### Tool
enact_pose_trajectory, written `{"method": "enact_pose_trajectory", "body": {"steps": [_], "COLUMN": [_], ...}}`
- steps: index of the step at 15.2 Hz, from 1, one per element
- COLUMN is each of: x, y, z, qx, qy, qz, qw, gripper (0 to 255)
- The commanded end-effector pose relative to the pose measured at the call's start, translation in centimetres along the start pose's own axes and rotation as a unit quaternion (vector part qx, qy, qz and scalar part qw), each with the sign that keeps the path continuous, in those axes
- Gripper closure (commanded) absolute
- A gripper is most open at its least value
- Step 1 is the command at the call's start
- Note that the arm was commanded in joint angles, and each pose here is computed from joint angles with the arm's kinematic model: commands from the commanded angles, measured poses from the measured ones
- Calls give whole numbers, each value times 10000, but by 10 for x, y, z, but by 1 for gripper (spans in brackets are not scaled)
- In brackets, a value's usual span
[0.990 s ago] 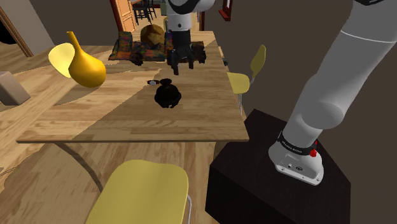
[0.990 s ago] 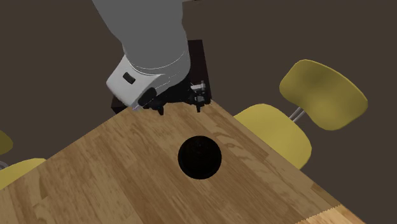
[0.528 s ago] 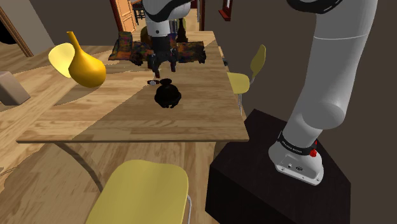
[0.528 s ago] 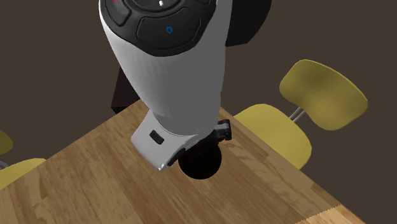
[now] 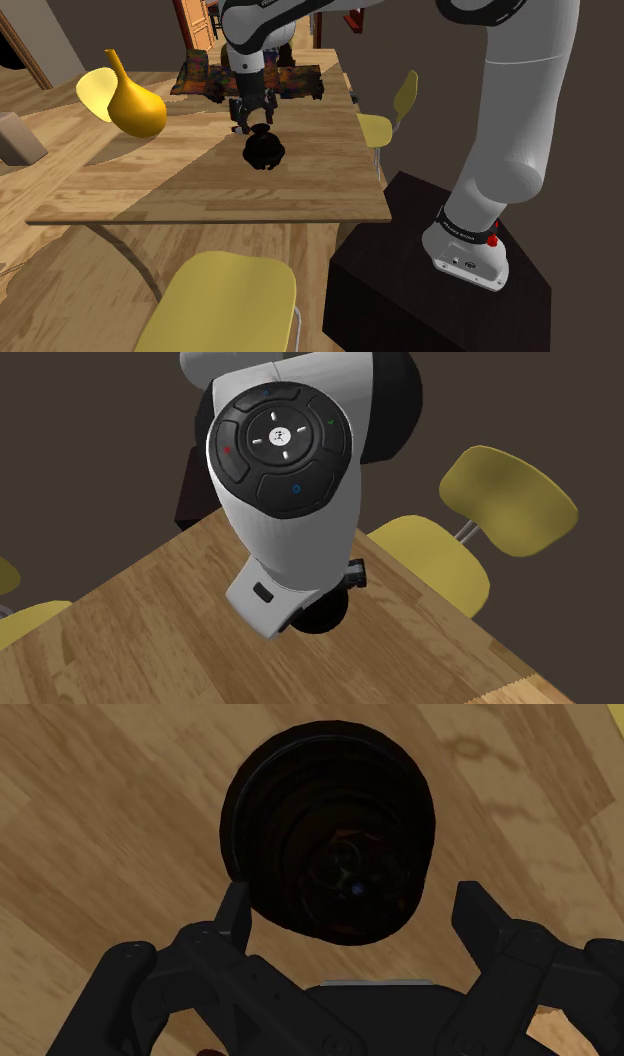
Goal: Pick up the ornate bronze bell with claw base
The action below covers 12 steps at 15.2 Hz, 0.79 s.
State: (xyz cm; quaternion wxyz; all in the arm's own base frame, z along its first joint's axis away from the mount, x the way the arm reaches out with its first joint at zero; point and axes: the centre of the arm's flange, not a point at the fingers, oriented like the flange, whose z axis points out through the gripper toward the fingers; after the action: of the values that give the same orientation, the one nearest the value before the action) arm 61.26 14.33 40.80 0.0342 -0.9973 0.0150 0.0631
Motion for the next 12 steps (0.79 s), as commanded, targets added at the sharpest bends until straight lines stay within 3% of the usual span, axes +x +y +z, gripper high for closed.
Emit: {"method": "enact_pose_trajectory", "body": {"steps": [1, 2, 3, 12], "x": [2, 2, 2, 2], "y": [0, 0, 0, 0], "z": [7, 7, 7, 7], "qx": [1, 1, 1, 1], "qy": [2, 2, 2, 2], "qz": [1, 1, 1, 1], "qw": [10000, 10000, 10000, 10000], "gripper": [0, 0, 255, 255]}}
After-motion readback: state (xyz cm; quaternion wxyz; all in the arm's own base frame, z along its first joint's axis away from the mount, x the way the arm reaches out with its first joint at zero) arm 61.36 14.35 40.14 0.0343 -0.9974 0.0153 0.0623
